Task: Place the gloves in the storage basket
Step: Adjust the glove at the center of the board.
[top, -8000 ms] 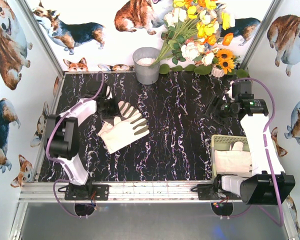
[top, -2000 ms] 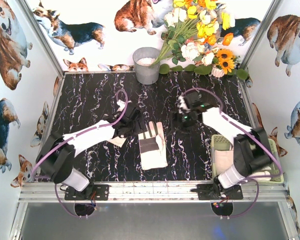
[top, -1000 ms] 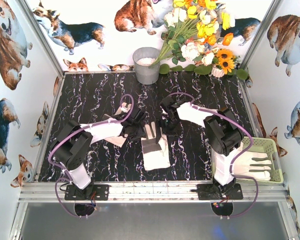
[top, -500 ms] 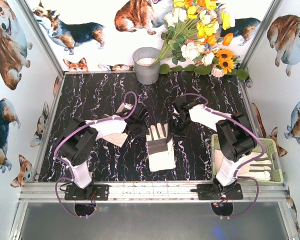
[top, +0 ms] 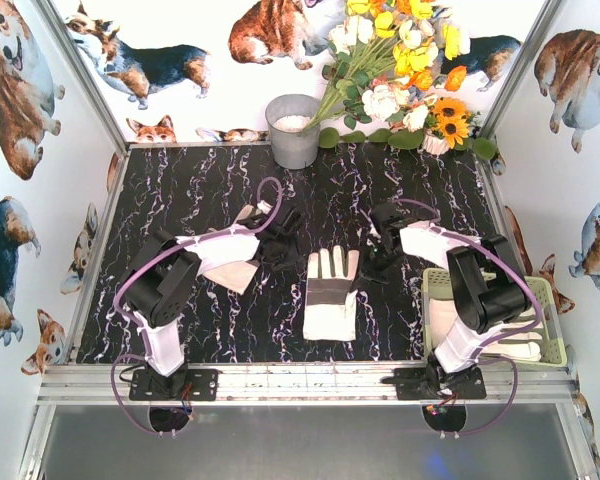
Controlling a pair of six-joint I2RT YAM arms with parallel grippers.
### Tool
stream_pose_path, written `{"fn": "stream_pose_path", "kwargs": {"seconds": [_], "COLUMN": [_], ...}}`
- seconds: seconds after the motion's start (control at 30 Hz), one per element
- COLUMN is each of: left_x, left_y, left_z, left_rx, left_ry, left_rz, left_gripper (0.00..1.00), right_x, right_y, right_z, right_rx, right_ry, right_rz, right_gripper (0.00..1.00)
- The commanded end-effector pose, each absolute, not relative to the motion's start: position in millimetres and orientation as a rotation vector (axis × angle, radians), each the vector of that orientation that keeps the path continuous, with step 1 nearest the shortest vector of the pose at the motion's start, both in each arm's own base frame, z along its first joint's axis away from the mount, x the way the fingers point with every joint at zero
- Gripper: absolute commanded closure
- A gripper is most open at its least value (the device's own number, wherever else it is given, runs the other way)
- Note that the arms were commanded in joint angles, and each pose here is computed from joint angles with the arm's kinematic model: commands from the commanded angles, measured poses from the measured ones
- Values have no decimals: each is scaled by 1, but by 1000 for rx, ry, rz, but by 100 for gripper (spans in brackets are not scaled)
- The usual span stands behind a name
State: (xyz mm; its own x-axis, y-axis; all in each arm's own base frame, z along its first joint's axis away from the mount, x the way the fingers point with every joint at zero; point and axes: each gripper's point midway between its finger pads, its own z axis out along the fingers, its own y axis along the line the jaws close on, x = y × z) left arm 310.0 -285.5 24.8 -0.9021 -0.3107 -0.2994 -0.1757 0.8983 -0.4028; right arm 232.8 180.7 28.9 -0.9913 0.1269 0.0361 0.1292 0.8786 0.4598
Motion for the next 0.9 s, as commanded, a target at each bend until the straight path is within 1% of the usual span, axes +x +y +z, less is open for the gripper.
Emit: {"fn": "stream_pose_path", "kwargs": {"seconds": [0.0, 0.07, 0.1, 0.17, 0.27, 0.3, 0.37, 0.43, 0.47, 0.53, 0.63, 0.87], "left_x": [320, 322, 322, 324, 326, 326, 328, 331, 333, 337, 345, 360], "left_y": [-276, -265, -256, -236, -193, -178, -151, -125, -115, -95, -71, -43], "left_z": [53, 65, 71, 83, 89, 89, 91, 93, 92, 89, 80, 55], "left_rx": [-286, -283, -285, -296, -347, -363, -397, -425, -435, -460, -506, -544], "left_ry": [2651, 2630, 2619, 2596, 2585, 2584, 2579, 2569, 2568, 2569, 2586, 2640], "left_rz": [-466, -438, -420, -388, -320, -294, -260, -234, -229, -222, -225, -215], "left_gripper": [62, 58, 56, 53, 46, 44, 42, 40, 39, 37, 37, 37], "right_x": [250, 253, 254, 255, 257, 258, 261, 264, 265, 266, 267, 262], "right_y": [187, 187, 186, 185, 183, 182, 181, 178, 176, 173, 168, 156], "right_z": [39, 41, 42, 45, 50, 52, 59, 69, 74, 84, 99, 121], "right_rx": [-165, -174, -178, -178, -179, -180, -181, -179, -178, -175, -184, -238], "right_ry": [-3111, -3116, -3119, -3127, -3141, -3146, -3162, -3182, -3195, -3213, -3241, -3272], "right_rz": [-867, -879, -882, -888, -895, -900, -918, -931, -941, -968, -1012, -1076], "right_gripper": [99, 97, 93, 82, 60, 54, 45, 38, 37, 31, 28, 26]}}
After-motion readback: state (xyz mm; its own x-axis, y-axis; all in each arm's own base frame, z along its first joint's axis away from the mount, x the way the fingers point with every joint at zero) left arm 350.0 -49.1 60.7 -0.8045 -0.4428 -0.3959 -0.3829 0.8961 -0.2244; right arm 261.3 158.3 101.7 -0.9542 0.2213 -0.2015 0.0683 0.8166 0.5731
